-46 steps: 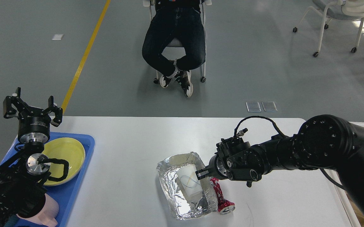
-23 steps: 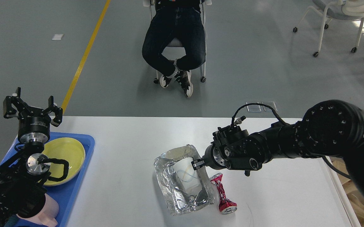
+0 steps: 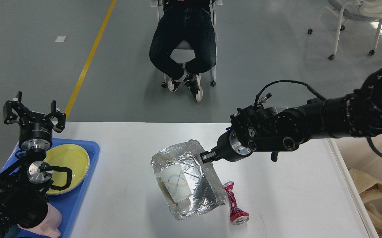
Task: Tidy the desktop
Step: 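Lift the foil tray and drop it into the white bin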
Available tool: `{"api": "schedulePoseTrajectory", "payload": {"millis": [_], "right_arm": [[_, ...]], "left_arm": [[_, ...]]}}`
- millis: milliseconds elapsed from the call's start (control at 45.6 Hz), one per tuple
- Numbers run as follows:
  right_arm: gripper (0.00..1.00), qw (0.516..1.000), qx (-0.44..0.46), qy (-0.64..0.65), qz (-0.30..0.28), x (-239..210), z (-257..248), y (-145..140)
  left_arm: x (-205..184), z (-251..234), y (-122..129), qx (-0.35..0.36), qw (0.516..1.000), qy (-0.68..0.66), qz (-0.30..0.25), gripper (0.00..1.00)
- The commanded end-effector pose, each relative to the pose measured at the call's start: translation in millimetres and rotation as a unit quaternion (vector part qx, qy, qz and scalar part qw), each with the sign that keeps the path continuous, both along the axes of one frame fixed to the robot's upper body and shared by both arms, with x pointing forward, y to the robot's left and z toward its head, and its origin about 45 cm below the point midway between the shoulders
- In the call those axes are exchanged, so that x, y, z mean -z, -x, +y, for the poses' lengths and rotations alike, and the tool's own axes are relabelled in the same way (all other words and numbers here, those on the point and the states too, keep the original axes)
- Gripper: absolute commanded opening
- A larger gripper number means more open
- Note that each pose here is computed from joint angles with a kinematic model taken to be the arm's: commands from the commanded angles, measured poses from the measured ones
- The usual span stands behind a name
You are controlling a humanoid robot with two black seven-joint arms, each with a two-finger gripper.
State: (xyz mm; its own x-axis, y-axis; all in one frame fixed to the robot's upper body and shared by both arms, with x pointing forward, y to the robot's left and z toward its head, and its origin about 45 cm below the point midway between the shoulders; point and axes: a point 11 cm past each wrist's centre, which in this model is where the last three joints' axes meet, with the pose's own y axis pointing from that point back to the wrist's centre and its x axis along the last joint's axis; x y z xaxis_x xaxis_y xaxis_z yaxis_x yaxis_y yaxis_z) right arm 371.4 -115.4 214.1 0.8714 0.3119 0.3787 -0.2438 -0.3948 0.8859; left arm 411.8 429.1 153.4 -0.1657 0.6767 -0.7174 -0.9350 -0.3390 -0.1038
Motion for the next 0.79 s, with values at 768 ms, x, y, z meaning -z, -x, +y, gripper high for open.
{"api": "schedulePoseTrajectory", "payload": {"millis": [768], "right_arm": [[0.0, 0.949, 0.3, -0.071, -0.065, -126.0, -228.1, -93.8]], "left_arm": [[0.1, -0.1, 0.0, 0.0, 1.0, 0.0, 0.0, 0.97]]}}
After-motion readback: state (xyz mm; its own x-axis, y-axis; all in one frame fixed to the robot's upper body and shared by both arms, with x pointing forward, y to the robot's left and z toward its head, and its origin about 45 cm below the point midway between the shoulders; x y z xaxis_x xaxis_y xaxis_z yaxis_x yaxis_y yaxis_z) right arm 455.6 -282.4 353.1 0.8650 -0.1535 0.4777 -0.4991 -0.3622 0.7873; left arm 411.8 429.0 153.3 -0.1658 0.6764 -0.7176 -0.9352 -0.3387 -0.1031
